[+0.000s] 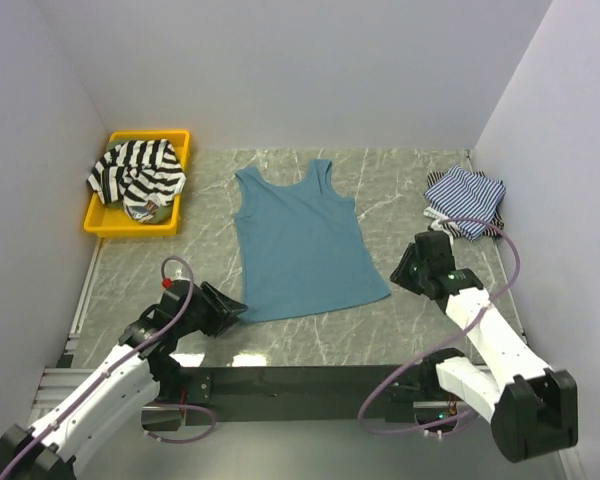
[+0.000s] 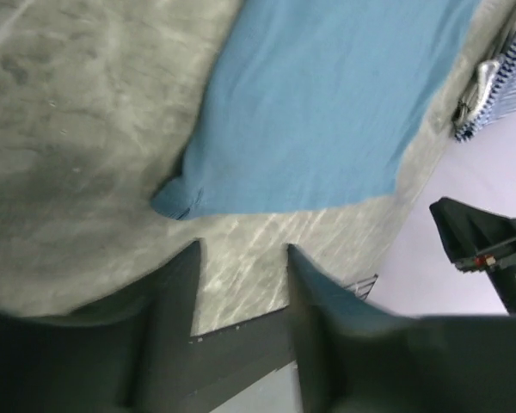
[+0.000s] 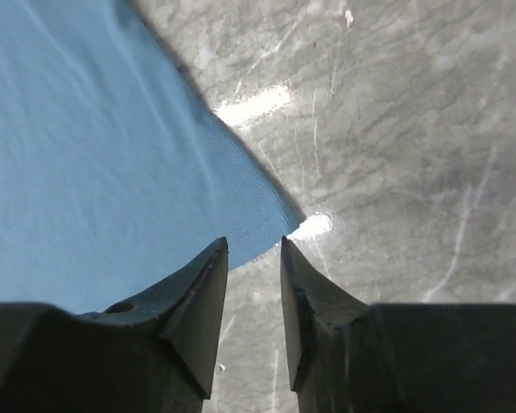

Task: Fold and stack the tank tops
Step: Flatten the tank top out, then fold the tank top

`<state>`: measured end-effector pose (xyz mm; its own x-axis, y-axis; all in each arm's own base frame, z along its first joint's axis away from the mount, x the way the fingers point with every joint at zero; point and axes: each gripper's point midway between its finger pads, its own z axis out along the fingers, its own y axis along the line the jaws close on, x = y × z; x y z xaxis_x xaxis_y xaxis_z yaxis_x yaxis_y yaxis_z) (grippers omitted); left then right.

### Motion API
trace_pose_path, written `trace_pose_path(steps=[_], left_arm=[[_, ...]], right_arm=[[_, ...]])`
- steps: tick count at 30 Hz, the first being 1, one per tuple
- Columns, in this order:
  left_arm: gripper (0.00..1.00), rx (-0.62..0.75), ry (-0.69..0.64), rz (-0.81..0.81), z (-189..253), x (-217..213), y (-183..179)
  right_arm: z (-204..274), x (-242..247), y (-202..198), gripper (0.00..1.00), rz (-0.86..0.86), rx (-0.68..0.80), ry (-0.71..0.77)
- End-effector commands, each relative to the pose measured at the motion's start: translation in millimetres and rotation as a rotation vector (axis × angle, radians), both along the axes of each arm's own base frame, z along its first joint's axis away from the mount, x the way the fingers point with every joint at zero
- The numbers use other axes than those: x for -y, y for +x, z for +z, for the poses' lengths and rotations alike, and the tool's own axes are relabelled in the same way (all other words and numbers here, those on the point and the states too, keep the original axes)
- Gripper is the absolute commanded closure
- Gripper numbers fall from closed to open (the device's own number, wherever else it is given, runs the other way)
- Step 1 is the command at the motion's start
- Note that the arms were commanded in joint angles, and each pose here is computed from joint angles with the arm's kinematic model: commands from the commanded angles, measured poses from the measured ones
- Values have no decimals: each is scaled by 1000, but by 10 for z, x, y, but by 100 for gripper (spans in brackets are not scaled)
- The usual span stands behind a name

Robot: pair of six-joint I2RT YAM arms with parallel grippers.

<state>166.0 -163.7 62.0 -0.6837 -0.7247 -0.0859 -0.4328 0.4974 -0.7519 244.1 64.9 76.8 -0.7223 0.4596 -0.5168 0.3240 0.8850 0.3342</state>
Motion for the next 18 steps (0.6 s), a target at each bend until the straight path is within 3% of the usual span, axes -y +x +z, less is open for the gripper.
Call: trace_pose_path(steps=[1,6,9,14,15,16,17,18], left_arm=[[47,114,-2,-33,385,0,31],[45,320,89,75,994,-187,391],[51,382,189,127,1207,-232,766],[70,348,339,212,1139,-418,1733],[72,272,379,205,868,-443,1890],[76,298,380,226,1025,-502,2127],[77,296,417,192,982,-507,2251],[79,270,439,168,916,-504,2335]], right_arm=[[174,19,-48,61,-7,57,-28],[532,-557,-24,58,131,151,-8],[669,-1178,-54,60,268,166,11],[664,-2270,-223,62,513,157,-8],[829,-2502,-199,63,539,189,16],[837,-2662,-219,63,572,193,13],[669,-2892,-345,63,634,164,-19],[797,-3104,-330,64,656,192,-2]])
